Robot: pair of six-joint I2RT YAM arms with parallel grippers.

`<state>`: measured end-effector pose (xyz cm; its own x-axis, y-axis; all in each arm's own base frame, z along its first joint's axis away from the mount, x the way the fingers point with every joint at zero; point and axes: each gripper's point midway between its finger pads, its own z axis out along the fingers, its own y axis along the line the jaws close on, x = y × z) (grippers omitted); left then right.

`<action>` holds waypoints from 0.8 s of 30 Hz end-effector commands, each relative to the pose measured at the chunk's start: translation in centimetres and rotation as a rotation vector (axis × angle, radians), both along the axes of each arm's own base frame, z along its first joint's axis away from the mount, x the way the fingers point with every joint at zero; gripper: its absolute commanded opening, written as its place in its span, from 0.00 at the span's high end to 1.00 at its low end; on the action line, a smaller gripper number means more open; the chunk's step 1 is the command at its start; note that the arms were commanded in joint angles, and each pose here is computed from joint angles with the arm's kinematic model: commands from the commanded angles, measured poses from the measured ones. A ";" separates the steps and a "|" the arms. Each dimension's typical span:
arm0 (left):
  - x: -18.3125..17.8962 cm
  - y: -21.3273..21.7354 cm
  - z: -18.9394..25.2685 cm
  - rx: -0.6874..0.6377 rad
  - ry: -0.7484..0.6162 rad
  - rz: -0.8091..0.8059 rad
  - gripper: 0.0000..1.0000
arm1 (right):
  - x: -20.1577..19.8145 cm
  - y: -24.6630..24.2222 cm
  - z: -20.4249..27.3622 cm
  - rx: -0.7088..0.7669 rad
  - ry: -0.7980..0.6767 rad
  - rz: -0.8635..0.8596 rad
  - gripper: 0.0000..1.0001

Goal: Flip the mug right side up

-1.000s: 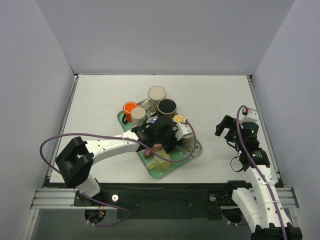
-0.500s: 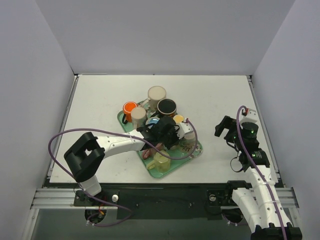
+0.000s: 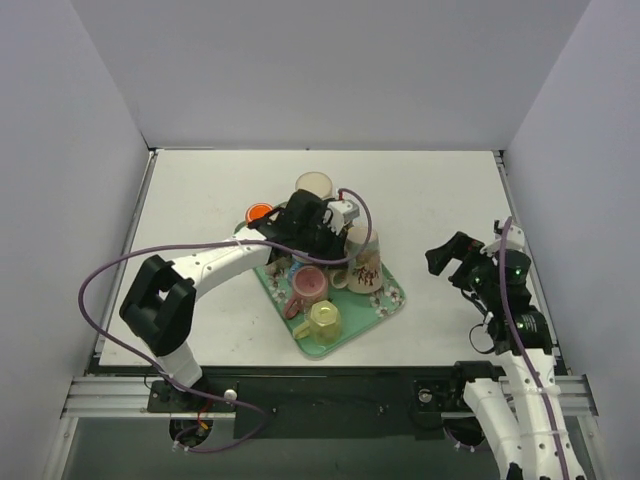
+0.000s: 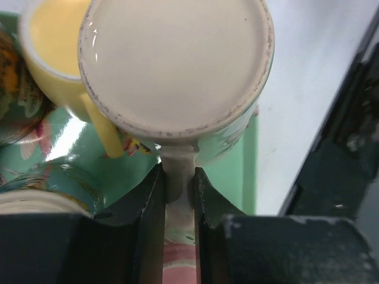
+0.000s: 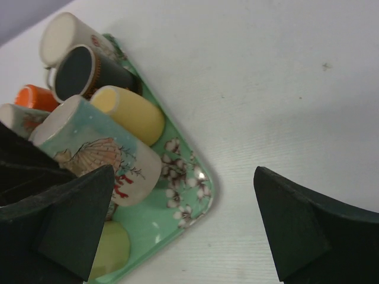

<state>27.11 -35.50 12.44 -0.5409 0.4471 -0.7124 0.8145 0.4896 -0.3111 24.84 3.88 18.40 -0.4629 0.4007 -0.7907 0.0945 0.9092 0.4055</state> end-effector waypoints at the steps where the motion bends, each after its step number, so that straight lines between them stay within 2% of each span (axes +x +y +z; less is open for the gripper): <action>1: 1.1 -2.1 11.5 -0.334 0.057 -0.024 1.00 | -1.2 3.3 4.6 0.242 -0.106 0.061 0.00; 5: 0.3 -2.7 14.0 -0.423 0.118 -0.054 1.00 | -1.0 4.5 7.7 0.464 -0.236 0.038 0.02; 10: -0.5 -2.9 17.8 -0.593 0.305 -0.081 1.00 | -1.5 6.2 10.3 0.668 -0.390 0.068 0.11; 14: -0.2 -2.6 19.8 -0.657 0.325 -0.081 1.00 | -1.4 7.7 9.4 0.675 -0.360 0.079 0.15; 19: 0.0 -2.5 20.4 -0.685 0.341 -0.070 1.00 | -1.8 11.5 9.3 0.685 -0.316 0.168 0.15; 24: 1.0 -2.2 20.0 -0.685 0.340 -0.037 1.00 | -1.7 12.1 8.0 0.639 -0.242 0.120 0.15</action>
<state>28.46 -37.95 25.74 -0.8643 0.0476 -0.5006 0.4979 0.2216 -0.8385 22.20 16.70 24.15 -0.4546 0.7295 -0.5110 -0.1730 0.4905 0.8541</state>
